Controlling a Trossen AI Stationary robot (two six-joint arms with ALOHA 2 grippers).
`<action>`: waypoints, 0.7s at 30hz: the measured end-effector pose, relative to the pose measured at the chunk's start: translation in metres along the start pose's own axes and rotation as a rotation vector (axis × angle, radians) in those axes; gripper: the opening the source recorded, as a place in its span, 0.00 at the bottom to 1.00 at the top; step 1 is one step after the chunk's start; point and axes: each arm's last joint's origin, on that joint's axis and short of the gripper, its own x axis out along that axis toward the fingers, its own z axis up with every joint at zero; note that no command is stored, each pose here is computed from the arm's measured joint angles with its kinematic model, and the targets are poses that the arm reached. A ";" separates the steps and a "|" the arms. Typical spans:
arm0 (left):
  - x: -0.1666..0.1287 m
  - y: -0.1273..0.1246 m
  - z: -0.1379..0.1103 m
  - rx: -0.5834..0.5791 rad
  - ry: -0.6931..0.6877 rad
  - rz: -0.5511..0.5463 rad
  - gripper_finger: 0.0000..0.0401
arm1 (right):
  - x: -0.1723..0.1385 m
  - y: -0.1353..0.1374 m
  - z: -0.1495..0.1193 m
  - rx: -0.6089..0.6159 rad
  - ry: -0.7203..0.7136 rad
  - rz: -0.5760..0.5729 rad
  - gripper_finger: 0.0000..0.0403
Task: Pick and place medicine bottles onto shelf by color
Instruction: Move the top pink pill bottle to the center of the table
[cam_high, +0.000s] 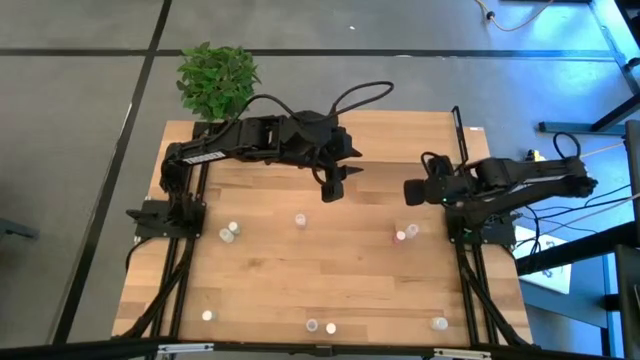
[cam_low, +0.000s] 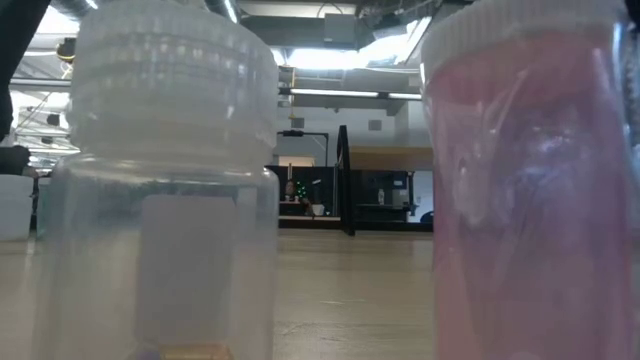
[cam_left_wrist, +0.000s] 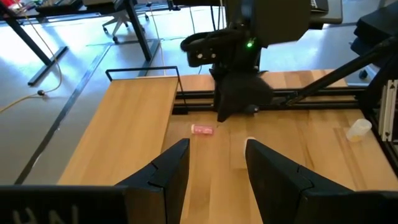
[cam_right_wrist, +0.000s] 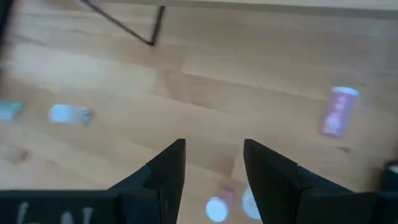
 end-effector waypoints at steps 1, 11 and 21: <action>0.000 0.000 0.000 0.001 0.000 -0.001 0.38 | 0.003 -0.001 0.001 0.002 0.000 -0.033 0.41; 0.000 -0.001 0.000 0.008 0.001 -0.002 0.38 | 0.034 -0.003 0.023 0.080 0.080 -0.273 0.41; 0.000 -0.001 0.000 0.007 0.002 -0.002 0.38 | 0.045 -0.016 0.041 0.036 0.201 -0.372 0.41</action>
